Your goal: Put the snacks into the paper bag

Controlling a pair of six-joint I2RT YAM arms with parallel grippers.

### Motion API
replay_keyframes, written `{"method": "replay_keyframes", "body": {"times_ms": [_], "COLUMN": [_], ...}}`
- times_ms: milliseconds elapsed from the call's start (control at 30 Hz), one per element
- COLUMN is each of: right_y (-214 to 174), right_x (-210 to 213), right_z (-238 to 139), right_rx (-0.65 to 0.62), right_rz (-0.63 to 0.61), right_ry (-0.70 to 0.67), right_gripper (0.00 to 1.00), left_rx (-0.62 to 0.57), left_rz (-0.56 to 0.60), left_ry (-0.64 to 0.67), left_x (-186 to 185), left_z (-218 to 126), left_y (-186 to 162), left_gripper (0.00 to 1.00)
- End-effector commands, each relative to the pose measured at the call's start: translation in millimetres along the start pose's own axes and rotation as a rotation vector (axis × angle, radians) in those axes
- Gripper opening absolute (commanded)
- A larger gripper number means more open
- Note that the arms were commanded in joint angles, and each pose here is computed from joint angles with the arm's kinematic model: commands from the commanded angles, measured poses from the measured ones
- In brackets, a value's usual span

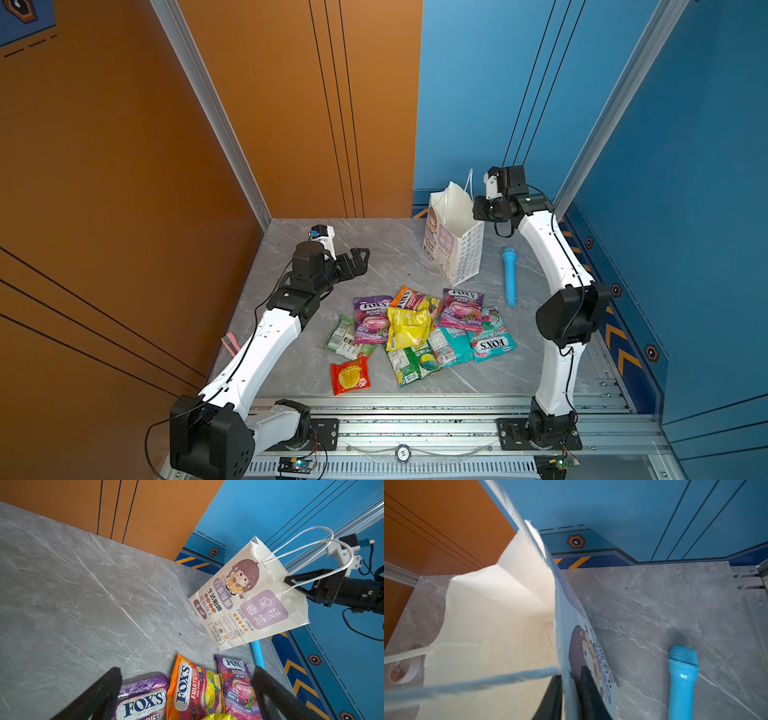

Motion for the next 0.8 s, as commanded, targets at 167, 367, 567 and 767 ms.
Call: {"method": "replay_keyframes", "body": {"times_ms": [167, 367, 567, 767], "right_y": [4, 14, 7, -9], "right_x": [71, 119, 152, 180], "right_z": [11, 5, 13, 28], "right_rx": [-0.011, -0.07, -0.108, -0.112], "right_rz": [0.1, 0.106, 0.122, 0.143], "right_ry": [0.204, 0.294, 0.296, 0.297], "right_gripper": [0.05, 0.04, 0.06, 0.06], "left_rx": [-0.045, -0.066, -0.06, -0.043], "left_rz": [0.037, 0.041, 0.031, 0.013], "left_ry": [-0.058, -0.082, -0.029, 0.048], "left_x": [-25, -33, -28, -15], "left_z": [-18, -29, -39, -46], "left_y": [26, 35, 39, 42], "left_gripper": [0.99, 0.99, 0.99, 0.99]}}
Point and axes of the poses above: each gripper's point midway between its finger pads, its own z axis out along the fingers, its own x axis along the line the jaws close on, y = z × x, the point moved 2 cm from there along -z, back along the fingers, and after that the axes turned 3 degrees about z, right-handed, at the moved point
